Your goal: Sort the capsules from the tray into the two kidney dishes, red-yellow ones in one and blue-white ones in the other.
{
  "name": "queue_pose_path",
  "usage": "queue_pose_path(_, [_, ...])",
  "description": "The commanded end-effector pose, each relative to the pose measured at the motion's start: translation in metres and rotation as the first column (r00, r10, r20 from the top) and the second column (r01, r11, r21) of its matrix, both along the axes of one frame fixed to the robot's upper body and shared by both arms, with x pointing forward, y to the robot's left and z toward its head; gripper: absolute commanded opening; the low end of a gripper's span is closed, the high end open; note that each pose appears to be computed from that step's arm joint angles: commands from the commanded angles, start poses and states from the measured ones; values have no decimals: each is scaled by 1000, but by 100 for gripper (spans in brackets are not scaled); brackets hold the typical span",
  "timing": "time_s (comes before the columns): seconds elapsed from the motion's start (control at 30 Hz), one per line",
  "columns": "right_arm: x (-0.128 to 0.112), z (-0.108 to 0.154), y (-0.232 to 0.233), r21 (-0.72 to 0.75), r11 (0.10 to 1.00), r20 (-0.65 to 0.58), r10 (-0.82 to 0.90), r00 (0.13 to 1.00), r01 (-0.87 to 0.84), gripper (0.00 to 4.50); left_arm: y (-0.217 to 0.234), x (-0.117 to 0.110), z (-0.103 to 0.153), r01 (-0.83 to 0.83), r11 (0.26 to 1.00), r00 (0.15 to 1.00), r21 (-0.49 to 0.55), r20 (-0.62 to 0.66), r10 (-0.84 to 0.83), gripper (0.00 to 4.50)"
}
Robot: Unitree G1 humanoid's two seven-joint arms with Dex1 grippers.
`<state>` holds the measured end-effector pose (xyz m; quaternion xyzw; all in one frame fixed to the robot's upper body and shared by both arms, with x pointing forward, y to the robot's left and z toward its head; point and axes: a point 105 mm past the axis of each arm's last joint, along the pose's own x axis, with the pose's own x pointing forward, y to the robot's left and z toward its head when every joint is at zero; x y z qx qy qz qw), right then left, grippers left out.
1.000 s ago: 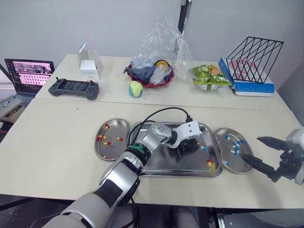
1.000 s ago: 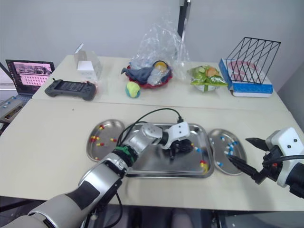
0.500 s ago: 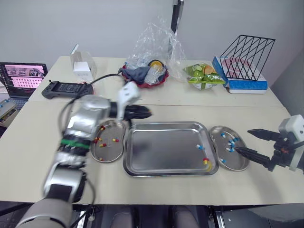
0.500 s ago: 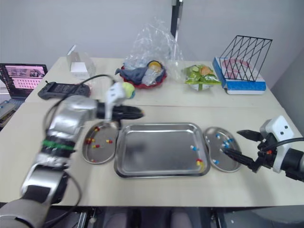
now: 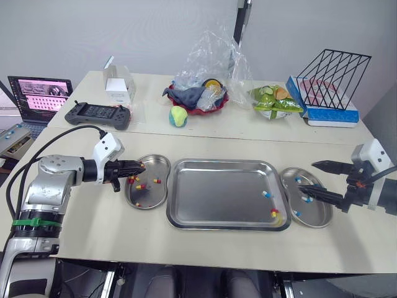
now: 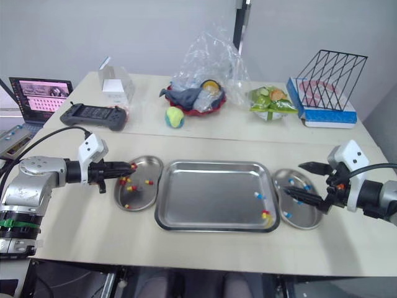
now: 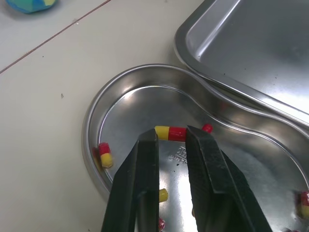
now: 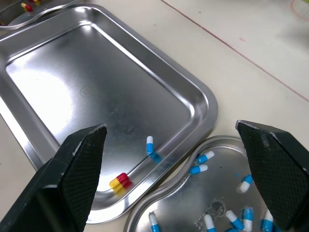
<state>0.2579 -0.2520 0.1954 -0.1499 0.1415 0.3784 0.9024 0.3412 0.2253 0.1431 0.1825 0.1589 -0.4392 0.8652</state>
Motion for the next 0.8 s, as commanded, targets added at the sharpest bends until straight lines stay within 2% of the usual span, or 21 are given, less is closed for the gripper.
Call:
queue_pose_path(0.03, [0, 9, -3, -20, 1000, 33, -3, 999, 3, 450, 8, 1, 12, -17, 1000, 999, -3, 36, 17, 230])
queue_pose_path(0.23, [4, 18, -26, 31, 996, 68, -80, 994, 78, 450, 35, -1, 29, -93, 995, 992, -45, 76, 96, 433])
queue_pose_path(0.27, [4, 18, -32, 33, 995, 70, -97, 993, 94, 450, 41, -2, 33, -108, 993, 990, -57, 88, 113, 445])
queue_pose_path(0.43, [3, 9, -71, 71, 974, 66, -218, 974, 213, 450, 87, -23, 48, -204, 964, 965, -169, 134, 227, 445])
queue_pose_path(0.6, [0, -2, -97, 110, 948, 66, -308, 949, 300, 450, 124, -51, 30, -280, 946, 950, -160, 95, 297, 445])
queue_pose_path(0.63, [-1, -7, -103, 116, 939, 62, -333, 941, 324, 450, 129, -57, 31, -287, 939, 946, -187, 98, 309, 445])
queue_pose_path(0.7, [-2, -13, -111, 117, 929, 59, -359, 931, 351, 450, 135, -62, 33, -299, 927, 938, -228, 107, 329, 445])
queue_pose_path(0.8, [-3, -18, -117, 124, 920, 56, -380, 923, 371, 450, 144, -67, 31, -315, 919, 929, -236, 121, 349, 445])
